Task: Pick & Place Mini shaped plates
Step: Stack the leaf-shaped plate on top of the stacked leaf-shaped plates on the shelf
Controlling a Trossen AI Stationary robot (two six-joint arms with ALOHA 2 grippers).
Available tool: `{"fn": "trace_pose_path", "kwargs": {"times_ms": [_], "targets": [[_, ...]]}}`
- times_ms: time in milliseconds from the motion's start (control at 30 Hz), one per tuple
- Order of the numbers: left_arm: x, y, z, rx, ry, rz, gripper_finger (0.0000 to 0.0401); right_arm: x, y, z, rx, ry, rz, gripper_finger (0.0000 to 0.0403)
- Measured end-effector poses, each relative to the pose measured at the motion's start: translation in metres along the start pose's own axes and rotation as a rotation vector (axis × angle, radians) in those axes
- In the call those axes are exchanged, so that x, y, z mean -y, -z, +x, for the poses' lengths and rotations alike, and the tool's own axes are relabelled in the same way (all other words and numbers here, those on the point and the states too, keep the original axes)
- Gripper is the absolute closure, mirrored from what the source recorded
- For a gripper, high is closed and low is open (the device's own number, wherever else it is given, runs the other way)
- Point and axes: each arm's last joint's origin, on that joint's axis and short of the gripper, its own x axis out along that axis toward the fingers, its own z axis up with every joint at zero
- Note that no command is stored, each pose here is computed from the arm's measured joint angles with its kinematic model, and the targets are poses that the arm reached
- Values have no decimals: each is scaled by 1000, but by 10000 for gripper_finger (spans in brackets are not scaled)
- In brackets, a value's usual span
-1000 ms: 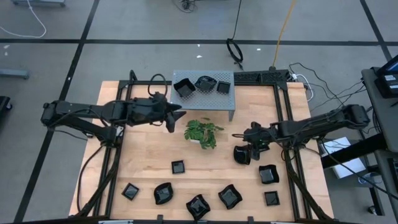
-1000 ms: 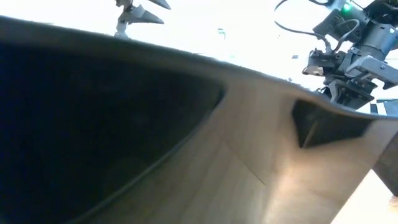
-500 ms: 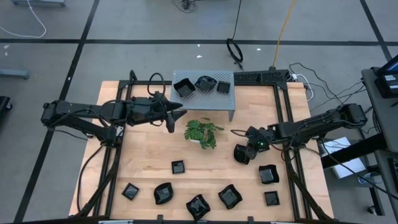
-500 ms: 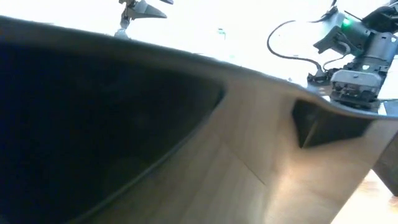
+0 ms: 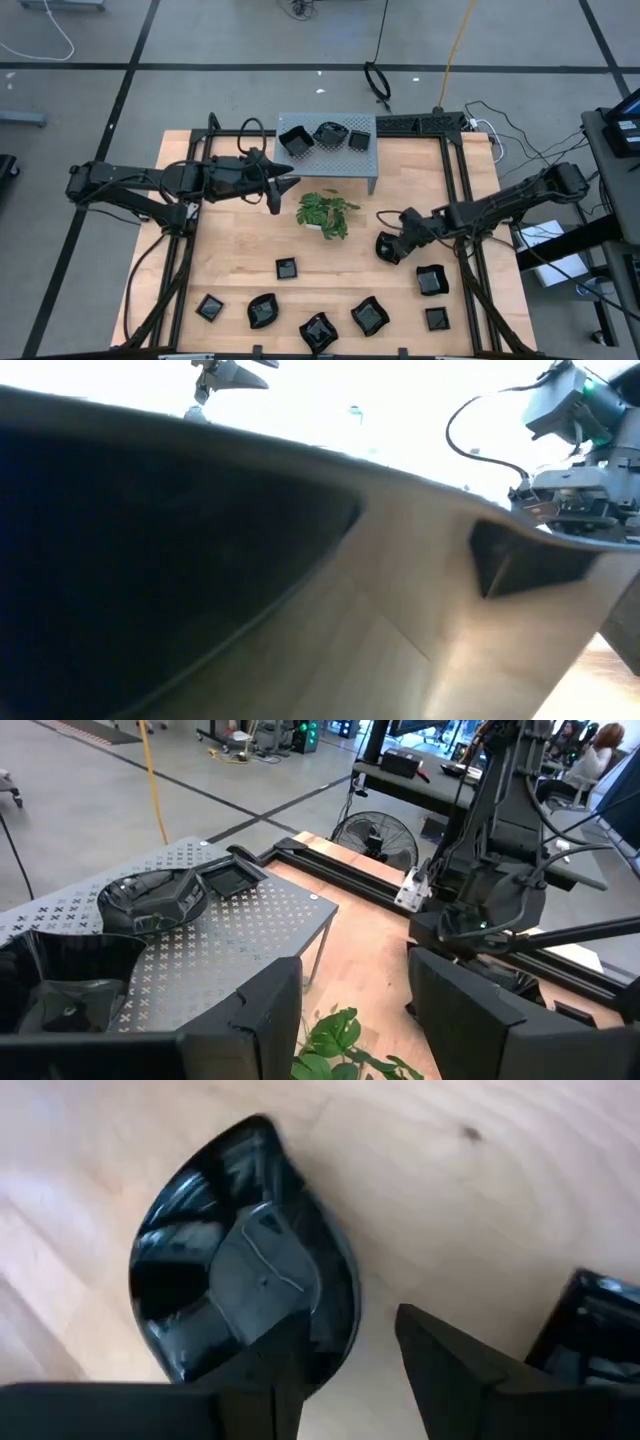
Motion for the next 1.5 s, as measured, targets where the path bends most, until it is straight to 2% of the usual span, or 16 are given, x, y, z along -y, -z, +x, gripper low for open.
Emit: {"fn": "trace_pose_path", "kwargs": {"times_ms": [167, 367, 667, 900, 1033, 1267, 1400, 1500], "targets": [[0, 0, 0, 0, 0, 0, 215, 7, 3, 5, 41, 2, 125, 289], [0, 0, 0, 0, 0, 0, 215, 8, 3, 6, 44, 7, 139, 388], [0, 0, 0, 0, 0, 8, 215, -6, -11, -10, 126, -152, 72, 402], [0, 0, 0, 0, 0, 15, 215, -28, -36, -44, 235, -203, -127, 403], [0, 0, 0, 0, 0, 14, 215, -39, -55, -70, 284, -152, -293, 403], [1, -2, 0, 18, 6, 5, 215, -50, -102, -116, 452, -68, -486, 403], [2, -7, 0, 71, 21, -14, 215, -49, -134, -137, 553, 36, -619, 403], [2, -12, 0, 117, 28, -23, 215, -45, -162, -151, 610, 189, -731, 403]]}}
